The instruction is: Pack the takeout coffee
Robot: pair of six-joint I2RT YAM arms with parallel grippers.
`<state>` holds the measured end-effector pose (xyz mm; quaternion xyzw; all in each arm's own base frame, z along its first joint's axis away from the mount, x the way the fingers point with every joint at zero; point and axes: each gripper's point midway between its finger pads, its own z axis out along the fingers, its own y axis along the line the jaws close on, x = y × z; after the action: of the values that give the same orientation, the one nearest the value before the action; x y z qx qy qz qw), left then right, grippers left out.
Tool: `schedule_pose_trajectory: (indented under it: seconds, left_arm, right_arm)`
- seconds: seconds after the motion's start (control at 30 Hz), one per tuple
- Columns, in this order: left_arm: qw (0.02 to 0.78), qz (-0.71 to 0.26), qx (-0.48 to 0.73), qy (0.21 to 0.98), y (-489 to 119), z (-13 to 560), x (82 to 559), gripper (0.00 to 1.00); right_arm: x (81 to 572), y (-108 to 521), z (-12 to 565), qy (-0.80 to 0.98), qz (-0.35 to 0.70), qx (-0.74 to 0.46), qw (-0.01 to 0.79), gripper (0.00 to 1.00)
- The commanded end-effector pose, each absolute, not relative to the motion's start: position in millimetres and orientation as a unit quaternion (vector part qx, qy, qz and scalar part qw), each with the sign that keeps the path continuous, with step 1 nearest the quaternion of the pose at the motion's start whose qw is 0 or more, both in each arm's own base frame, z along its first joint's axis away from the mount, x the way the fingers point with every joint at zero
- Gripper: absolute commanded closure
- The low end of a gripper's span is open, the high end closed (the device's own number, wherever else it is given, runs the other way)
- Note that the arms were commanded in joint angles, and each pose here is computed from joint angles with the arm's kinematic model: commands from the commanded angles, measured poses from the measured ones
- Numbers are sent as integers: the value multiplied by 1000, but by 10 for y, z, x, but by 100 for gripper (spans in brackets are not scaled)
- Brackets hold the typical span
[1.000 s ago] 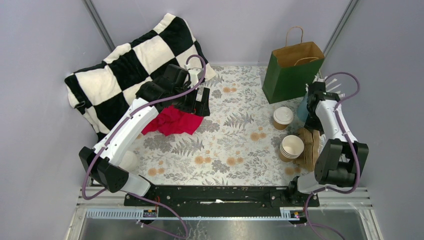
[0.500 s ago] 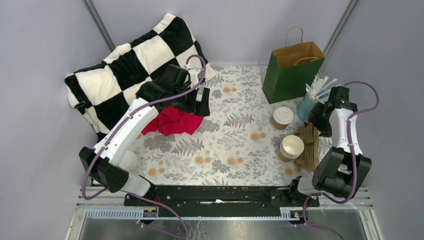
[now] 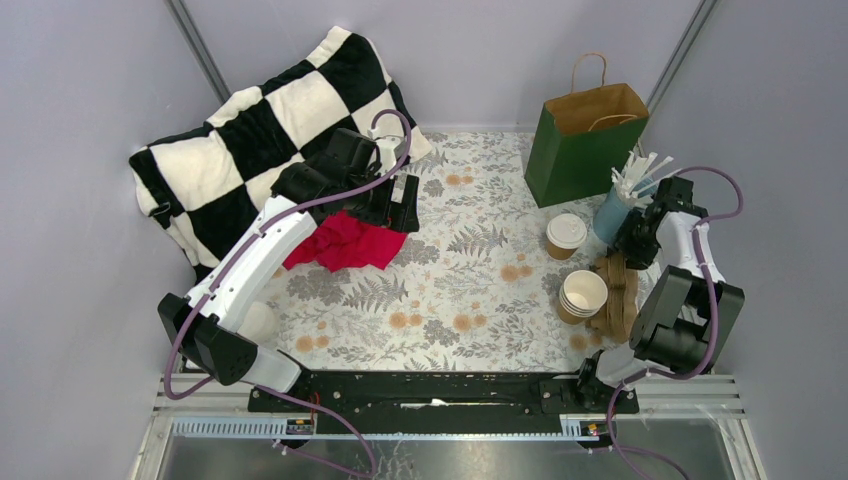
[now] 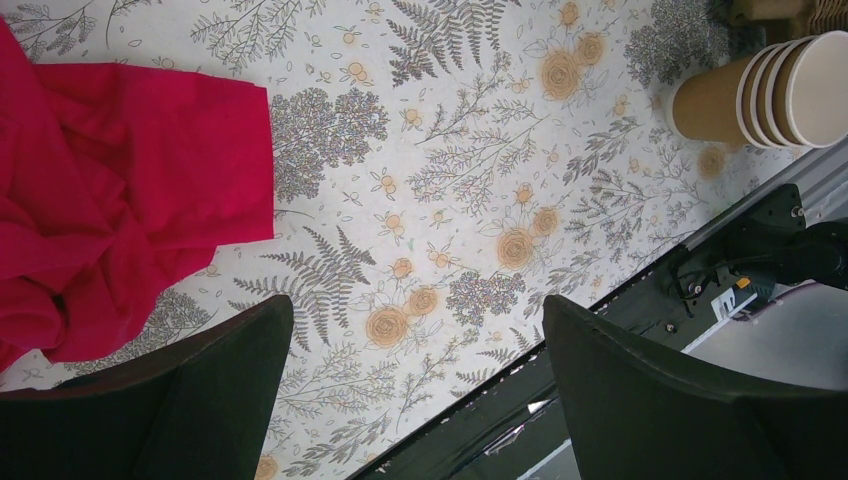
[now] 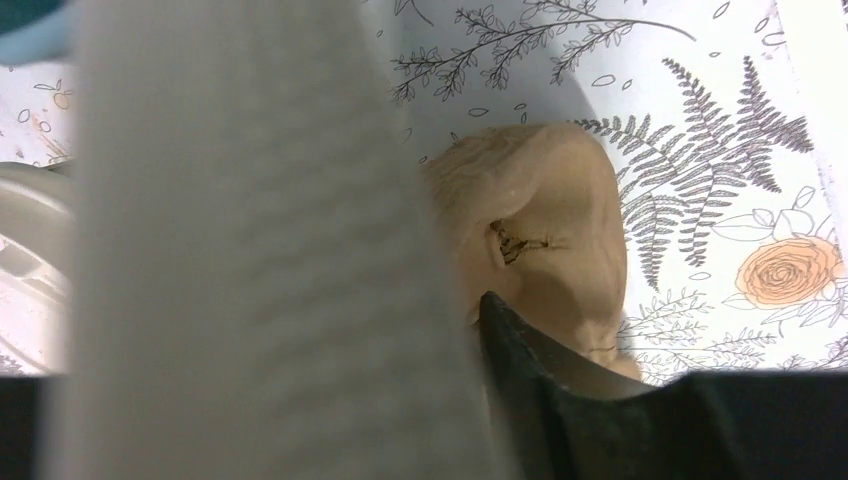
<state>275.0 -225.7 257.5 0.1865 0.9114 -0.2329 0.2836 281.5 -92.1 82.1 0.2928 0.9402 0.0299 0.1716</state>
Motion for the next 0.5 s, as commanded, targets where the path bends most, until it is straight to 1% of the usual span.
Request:
schedule_pose_trajectory:
  seconds: [0.0,0.03,0.07,0.13,0.17,0.3,0.4,0.47]
  left_arm:
    - [304,-232,192,904,-2244,2657,2805,1]
    - [303,-233,191,904,-2246,2650,2806,1]
    - [303,-233,191,904,-2249,2650,2809,1]
    - [302,-233,191,904,-2250,2645,2811,1]
    - [302,-232,191,905,-2250,2639,2811,1]
    - [301,-230,191,906,-2242,2622,2812,1]
    - [301,-227,191,906,-2229,2618,2814,1]
    - [302,-226,189,907,-2219,2618,2817,1]
  right_arm:
    - [2735,-939,820,939,18,300,166,56]
    - [2707,-961,844,938,9,303,165,60]
    - [2679,-1007,876,937,-7,309,166,67]
    - [2537,-1179,943,929,-68,329,152,84]
    - [2474,-1274,983,924,-100,338,146,92]
    - [2404,-1518,1109,912,-187,338,139,87]
    - [2523,-1528,1065,920,-198,312,134,82]
    - [2644,-1475,994,927,-181,299,134,78]
